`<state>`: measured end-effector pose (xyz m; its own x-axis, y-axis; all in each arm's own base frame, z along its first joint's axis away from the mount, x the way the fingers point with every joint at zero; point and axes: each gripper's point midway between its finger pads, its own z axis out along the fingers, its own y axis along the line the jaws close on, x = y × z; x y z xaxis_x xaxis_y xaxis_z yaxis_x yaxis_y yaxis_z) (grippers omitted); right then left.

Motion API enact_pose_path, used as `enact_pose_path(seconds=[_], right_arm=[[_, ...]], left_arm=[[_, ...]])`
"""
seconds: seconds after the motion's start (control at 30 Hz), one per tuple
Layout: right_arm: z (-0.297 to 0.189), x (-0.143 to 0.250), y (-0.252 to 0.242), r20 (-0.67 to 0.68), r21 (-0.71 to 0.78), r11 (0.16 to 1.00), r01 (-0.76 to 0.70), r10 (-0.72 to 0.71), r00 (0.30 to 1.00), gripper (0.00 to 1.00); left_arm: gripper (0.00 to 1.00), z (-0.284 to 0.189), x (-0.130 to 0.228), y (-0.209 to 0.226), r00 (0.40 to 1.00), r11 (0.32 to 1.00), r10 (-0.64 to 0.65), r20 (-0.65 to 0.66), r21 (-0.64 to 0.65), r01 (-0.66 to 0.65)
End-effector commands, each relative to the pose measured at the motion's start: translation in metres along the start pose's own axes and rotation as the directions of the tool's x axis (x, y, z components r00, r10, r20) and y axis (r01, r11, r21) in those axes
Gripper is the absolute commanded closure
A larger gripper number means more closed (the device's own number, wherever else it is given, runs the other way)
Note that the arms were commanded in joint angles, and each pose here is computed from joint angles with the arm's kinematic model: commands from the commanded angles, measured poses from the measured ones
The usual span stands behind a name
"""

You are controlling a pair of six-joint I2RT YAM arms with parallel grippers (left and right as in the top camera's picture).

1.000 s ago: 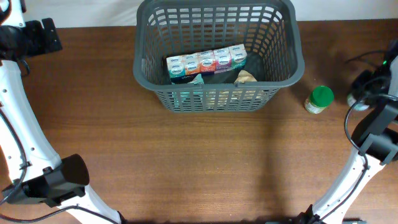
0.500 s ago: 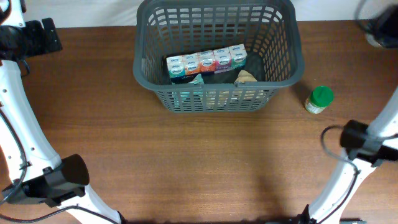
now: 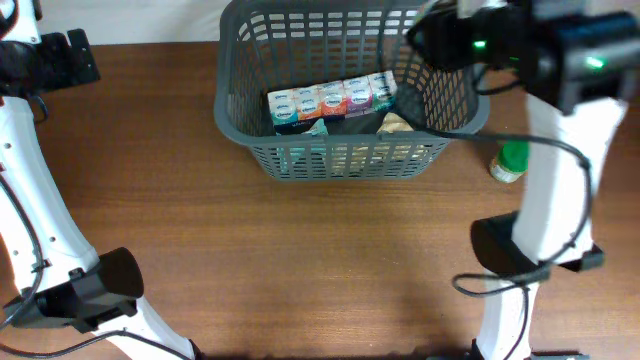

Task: Pack container
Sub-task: 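Lift the tuna can with the right gripper and carry it into the basket, then open the right gripper to release the can and withdraw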

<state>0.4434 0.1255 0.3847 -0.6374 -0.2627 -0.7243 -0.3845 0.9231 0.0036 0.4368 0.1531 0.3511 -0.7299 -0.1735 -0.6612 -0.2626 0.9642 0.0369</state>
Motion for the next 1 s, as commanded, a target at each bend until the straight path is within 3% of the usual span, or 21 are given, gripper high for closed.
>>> enact_pose_path(seconds=[0.0,0.17,0.4,0.43,0.47,0.53,0.6,0.77,0.97], right_arm=[[0.053,0.024,-0.009,-0.142,0.024,0.999,0.032,-0.028,0.989,0.96],[0.112,0.067,-0.010,-0.329,0.002,1.000,-0.007,0.008,0.944,0.96],[0.165,0.120,-0.008,-0.491,-0.005,0.998,-0.059,0.049,0.870,0.96],[0.170,0.124,-0.008,-0.502,-0.007,0.998,-0.062,0.050,0.863,0.92],[0.174,0.130,-0.007,-0.514,-0.010,0.998,-0.065,0.051,0.856,0.81],[0.181,0.140,-0.007,-0.538,-0.011,0.998,-0.069,0.052,0.841,0.47],[0.184,0.148,-0.006,-0.559,-0.012,0.997,-0.072,0.053,0.827,0.23],[0.175,0.132,-0.008,-0.516,-0.008,0.998,-0.066,0.052,0.855,0.13],[0.090,0.043,-0.029,-0.230,0.127,0.992,-0.003,0.032,0.973,0.09]], left_arm=[[0.01,0.003,0.002,0.002,1.000,1.000,-0.014,-0.010,0.001,0.014],[0.01,0.004,0.002,0.002,1.000,1.000,-0.014,-0.011,0.001,0.014],[0.01,0.004,0.002,0.002,1.000,1.000,-0.014,-0.011,0.001,0.014],[0.01,0.004,0.002,0.002,1.000,1.000,-0.014,-0.011,0.001,0.014],[0.01,0.004,0.002,0.002,1.000,1.000,-0.014,-0.011,0.001,0.014],[0.01,0.004,0.002,0.002,1.000,1.000,-0.014,-0.011,0.001,0.014],[0.01,0.004,0.002,0.002,1.000,1.000,-0.014,-0.011,0.001,0.014],[0.01,0.004,0.002,0.002,1.000,1.000,-0.014,-0.011,0.001,0.014],[0.01,0.004,0.002,0.002,1.000,1.000,-0.014,-0.011,0.001,0.014]])
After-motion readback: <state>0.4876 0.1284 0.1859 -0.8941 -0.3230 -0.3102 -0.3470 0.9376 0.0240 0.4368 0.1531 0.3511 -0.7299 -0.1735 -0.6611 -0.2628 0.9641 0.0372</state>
